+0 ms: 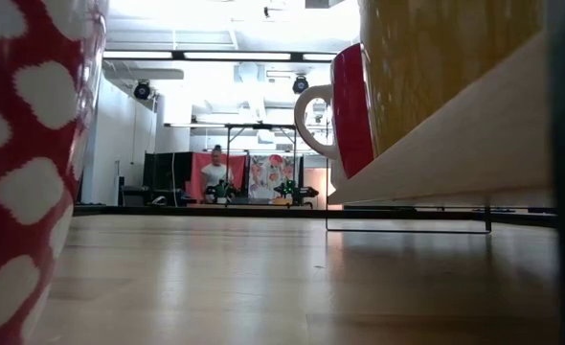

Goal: Place coffee mugs
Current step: Put the red and white mug on the shelf

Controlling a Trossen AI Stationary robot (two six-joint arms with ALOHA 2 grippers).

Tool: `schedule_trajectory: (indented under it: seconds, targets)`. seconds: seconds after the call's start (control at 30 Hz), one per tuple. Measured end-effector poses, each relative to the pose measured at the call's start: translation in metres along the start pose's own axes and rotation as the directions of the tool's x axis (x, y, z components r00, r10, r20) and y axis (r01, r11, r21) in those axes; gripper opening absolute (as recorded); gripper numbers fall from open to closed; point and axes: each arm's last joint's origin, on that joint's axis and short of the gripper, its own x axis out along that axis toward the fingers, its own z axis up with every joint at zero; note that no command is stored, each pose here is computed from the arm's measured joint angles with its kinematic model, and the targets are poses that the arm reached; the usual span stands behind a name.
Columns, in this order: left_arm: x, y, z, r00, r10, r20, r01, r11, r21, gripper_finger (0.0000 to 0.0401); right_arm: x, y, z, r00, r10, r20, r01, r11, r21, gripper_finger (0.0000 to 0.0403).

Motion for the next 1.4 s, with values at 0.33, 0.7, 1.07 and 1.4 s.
schedule_trajectory:
  seconds: [0.33,0.7,1.07,1.4]
  targets:
    - [-0.001,0.000,0.002,1.000,0.000,0.013,0.000,1.000,-0.022,0.0154,0.000,0.000,0.000,1.000,0.000,-0.001,0.000,0.996,0.089,0.0108]
    - [0.000,0.002,-0.002,0.999,0.036,-0.011,-0.036,0.999,0.034,0.0154,0.000,0.000,-0.001,1.000,-0.001,-0.011,0.002,0.996,0.089,0.0108]
    - [0.006,0.008,-0.001,0.999,0.053,-0.005,-0.053,0.999,0.010,0.0154,0.000,0.000,-0.003,1.000,-0.002,-0.030,0.005,0.996,0.090,0.0108]
    - [0.011,0.006,-0.005,0.990,-0.121,-0.069,0.128,0.987,0.099,0.0154,0.000,-0.001,-0.008,0.996,-0.005,-0.085,0.013,0.995,0.096,0.0108]
